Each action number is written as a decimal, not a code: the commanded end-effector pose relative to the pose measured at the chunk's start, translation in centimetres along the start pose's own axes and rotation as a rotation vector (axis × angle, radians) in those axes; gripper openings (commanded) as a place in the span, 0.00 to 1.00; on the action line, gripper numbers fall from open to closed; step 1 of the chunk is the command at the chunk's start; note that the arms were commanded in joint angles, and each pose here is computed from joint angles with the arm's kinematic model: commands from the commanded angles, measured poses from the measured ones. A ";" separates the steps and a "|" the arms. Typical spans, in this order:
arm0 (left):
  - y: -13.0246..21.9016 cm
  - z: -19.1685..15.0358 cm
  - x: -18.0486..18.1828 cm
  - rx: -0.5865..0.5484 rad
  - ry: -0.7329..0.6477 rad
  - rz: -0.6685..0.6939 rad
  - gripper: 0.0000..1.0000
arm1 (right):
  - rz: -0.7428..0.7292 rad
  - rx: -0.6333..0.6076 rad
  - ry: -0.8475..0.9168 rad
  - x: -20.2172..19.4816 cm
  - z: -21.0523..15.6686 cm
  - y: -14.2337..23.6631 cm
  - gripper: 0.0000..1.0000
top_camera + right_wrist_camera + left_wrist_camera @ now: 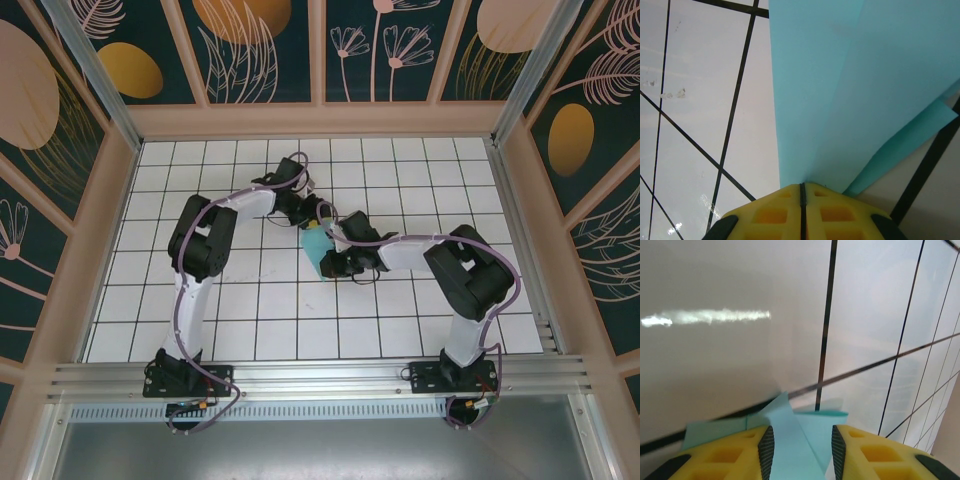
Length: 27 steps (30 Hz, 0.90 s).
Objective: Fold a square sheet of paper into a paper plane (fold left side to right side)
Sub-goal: Fourth fold the wing at the center of the table.
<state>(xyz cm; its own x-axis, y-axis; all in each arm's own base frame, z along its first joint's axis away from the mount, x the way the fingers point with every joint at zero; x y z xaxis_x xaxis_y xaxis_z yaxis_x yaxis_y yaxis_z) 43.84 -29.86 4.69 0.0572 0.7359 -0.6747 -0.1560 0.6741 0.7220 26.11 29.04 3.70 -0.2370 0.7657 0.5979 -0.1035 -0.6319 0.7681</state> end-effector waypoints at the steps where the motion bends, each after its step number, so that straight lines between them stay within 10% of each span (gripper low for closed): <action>1: -0.2 3.6 2.1 -0.122 -0.025 0.055 0.39 | -0.202 0.226 -0.118 -5.5 -6.5 -1.4 0.10; 15: 6.5 6.4 0.1 -0.245 -0.089 0.057 0.43 | -0.120 0.206 -0.021 -4.6 -4.5 0.0 0.10; 27: 7.2 -0.9 -3.8 -0.151 -0.178 -0.106 0.36 | -0.097 0.210 0.049 -5.0 -3.2 1.7 0.10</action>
<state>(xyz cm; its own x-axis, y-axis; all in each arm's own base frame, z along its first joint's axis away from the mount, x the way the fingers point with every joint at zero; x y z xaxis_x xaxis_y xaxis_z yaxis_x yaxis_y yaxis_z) 43.51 -25.75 13.23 0.1944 0.7141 -0.6725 -0.3573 0.6901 0.6294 26.28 26.61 3.85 -0.3323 0.7305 0.5966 -0.0135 -0.6362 0.7714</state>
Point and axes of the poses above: each hand's point on the last joint's axis, 136 mm out from that joint toward the fingers, its own y axis back along the fingers, its own x axis along the line the jaws close on, z = x × y, the point moved 3 cm from there along y, back along the fingers, and after that the axes turned 8 degrees about -y, right-handed, at the moved point
